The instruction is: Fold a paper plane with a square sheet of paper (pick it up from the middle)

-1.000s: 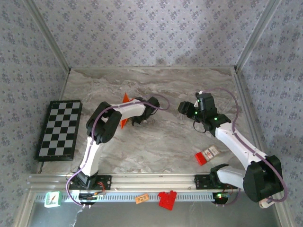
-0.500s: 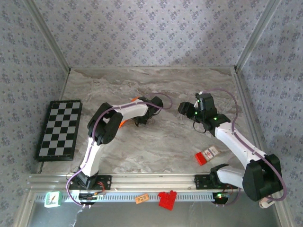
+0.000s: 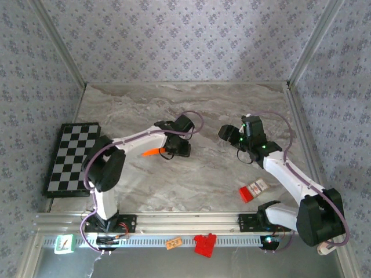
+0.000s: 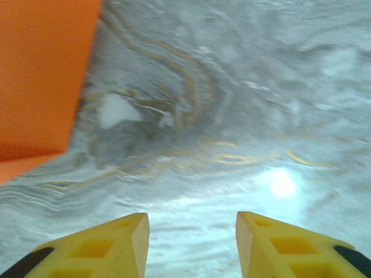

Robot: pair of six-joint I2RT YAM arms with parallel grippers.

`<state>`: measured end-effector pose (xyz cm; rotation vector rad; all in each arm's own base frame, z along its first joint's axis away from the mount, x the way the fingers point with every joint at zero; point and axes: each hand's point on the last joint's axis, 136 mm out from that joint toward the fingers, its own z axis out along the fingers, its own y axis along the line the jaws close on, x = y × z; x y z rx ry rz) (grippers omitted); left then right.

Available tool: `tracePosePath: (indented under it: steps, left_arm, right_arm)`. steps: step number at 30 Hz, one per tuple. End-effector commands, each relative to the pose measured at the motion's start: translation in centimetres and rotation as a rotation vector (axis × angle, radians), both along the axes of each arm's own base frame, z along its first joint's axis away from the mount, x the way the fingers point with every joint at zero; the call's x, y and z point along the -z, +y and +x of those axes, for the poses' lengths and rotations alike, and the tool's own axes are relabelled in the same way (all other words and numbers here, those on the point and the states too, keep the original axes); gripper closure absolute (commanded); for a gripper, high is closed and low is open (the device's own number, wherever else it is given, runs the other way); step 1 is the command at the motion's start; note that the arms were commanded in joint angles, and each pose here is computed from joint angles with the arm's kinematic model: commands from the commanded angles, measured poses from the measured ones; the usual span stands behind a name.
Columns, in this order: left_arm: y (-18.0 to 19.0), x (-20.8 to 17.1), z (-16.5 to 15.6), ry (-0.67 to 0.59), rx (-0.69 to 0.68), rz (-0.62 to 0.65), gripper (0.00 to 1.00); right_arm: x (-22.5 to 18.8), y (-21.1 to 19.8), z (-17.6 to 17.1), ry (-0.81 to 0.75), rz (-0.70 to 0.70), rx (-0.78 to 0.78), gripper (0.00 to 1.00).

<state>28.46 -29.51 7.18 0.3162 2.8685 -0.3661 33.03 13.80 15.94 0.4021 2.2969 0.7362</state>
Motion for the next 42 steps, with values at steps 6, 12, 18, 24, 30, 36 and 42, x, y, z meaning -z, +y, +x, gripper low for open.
tracePosePath:
  steps: [6,12,18,24,30,36,42]
  left_arm:
    - [4.0,-1.5,2.3,-0.018,-0.108,-0.131,0.59]
    - [9.3,0.6,4.4,-0.032,-0.218,-0.054,0.66]
    - [12.0,1.6,7.0,-0.065,-0.290,-0.035,0.71]
    - [11.7,2.6,8.4,-0.051,-0.257,-0.026,0.67]
    - [11.3,3.6,8.7,-0.029,-0.240,-0.025,0.62]
    - [9.8,4.5,7.7,0.029,-0.217,-0.080,0.62]
    - [6.8,5.1,5.3,0.098,-0.196,-0.122,0.67]
  right_arm:
    - [0.1,0.5,0.3,0.001,0.038,-0.005,0.29]
    - [0.3,0.8,0.6,0.016,0.043,-0.014,0.30]
    - [0.4,1.4,0.8,0.022,0.046,-0.028,0.30]
    - [0.6,1.9,0.9,0.035,0.046,-0.043,0.30]
    - [1.0,2.6,1.0,0.048,0.043,-0.061,0.30]
    - [1.9,3.3,0.9,0.075,0.038,-0.082,0.30]
    - [3.2,4.5,0.8,0.120,0.040,-0.106,0.32]
